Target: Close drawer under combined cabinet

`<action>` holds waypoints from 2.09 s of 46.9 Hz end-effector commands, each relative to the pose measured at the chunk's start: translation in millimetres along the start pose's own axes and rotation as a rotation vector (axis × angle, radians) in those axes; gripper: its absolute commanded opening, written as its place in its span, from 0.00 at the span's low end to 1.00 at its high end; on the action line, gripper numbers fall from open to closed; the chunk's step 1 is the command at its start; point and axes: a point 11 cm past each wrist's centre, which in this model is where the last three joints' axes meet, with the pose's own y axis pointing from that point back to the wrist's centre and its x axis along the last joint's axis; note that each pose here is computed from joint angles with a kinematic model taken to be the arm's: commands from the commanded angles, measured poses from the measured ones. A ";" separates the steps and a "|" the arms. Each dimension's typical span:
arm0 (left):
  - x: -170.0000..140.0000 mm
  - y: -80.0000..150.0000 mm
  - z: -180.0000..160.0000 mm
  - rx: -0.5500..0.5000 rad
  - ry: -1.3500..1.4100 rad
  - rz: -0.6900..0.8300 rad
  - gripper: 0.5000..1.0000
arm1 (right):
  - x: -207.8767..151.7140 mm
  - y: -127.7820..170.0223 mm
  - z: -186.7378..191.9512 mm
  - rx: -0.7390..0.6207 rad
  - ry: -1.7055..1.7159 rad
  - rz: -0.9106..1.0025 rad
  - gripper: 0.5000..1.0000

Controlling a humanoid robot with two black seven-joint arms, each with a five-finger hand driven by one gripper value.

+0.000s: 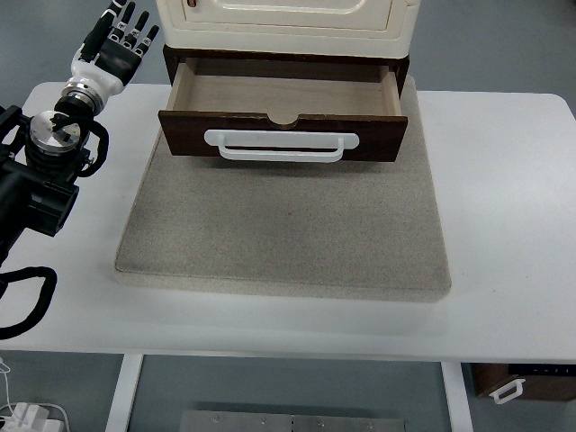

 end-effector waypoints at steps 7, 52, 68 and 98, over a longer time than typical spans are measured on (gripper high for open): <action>2.5 1.3 8.7 -0.002 -0.037 0.005 1.00 | 0.0 0.0 0.0 0.000 0.000 0.000 0.90; -161.3 36.1 153.7 -0.221 -0.428 -0.426 1.00 | 0.0 0.0 0.0 0.000 0.000 0.000 0.90; -249.1 87.1 128.5 -0.185 -0.682 -0.710 1.00 | 0.0 0.0 0.0 0.000 0.000 0.000 0.90; -276.2 137.2 -33.6 0.096 -1.164 -1.057 1.00 | 0.0 0.0 0.0 0.000 0.000 0.000 0.90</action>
